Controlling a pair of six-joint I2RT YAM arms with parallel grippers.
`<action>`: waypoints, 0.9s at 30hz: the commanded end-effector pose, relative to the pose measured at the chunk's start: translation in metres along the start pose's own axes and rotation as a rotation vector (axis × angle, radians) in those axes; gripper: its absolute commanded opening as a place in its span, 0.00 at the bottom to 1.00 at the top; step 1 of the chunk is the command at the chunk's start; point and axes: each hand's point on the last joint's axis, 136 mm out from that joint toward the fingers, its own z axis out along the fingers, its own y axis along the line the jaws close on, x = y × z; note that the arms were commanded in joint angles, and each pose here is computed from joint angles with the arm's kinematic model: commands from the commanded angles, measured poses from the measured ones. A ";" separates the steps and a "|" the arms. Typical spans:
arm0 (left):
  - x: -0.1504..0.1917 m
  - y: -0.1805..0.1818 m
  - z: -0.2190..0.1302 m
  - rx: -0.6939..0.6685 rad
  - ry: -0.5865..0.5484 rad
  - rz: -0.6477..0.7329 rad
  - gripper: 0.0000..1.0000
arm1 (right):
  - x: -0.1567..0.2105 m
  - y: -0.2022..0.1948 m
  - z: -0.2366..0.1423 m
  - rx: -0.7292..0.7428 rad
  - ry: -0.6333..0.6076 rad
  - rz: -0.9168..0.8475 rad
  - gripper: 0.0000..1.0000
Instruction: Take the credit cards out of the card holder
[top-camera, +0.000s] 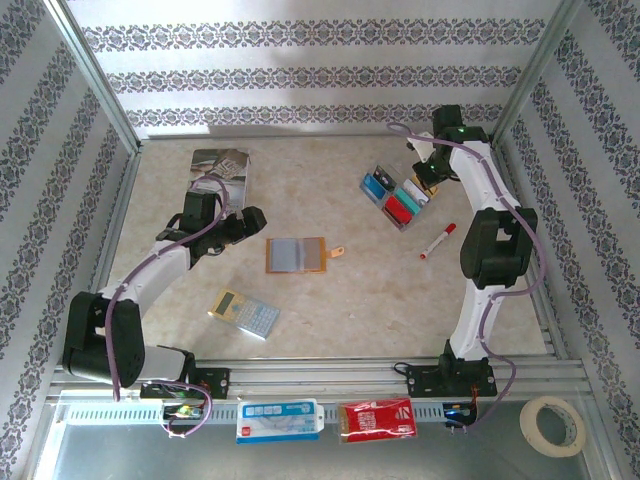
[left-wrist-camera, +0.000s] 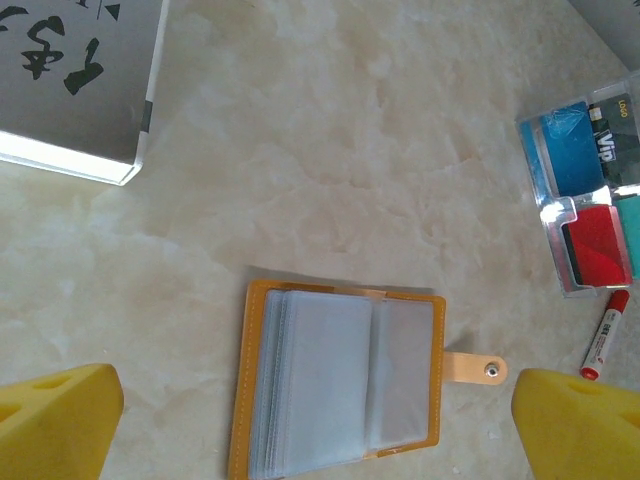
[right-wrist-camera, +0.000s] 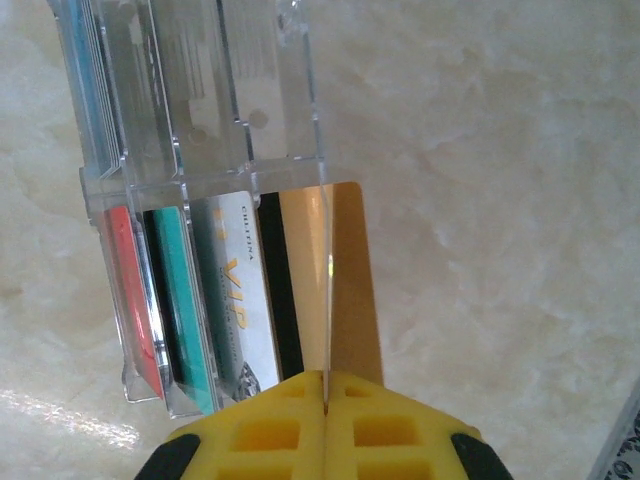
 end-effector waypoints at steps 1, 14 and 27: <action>-0.002 0.001 0.003 0.020 -0.002 -0.010 1.00 | 0.007 0.001 0.004 -0.017 0.027 -0.008 0.00; 0.000 0.005 0.012 0.023 0.020 -0.017 1.00 | -0.012 -0.025 -0.017 0.126 -0.041 0.070 0.24; 0.001 0.013 0.016 0.015 0.012 -0.041 1.00 | -0.044 0.037 -0.073 0.091 -0.282 0.302 0.40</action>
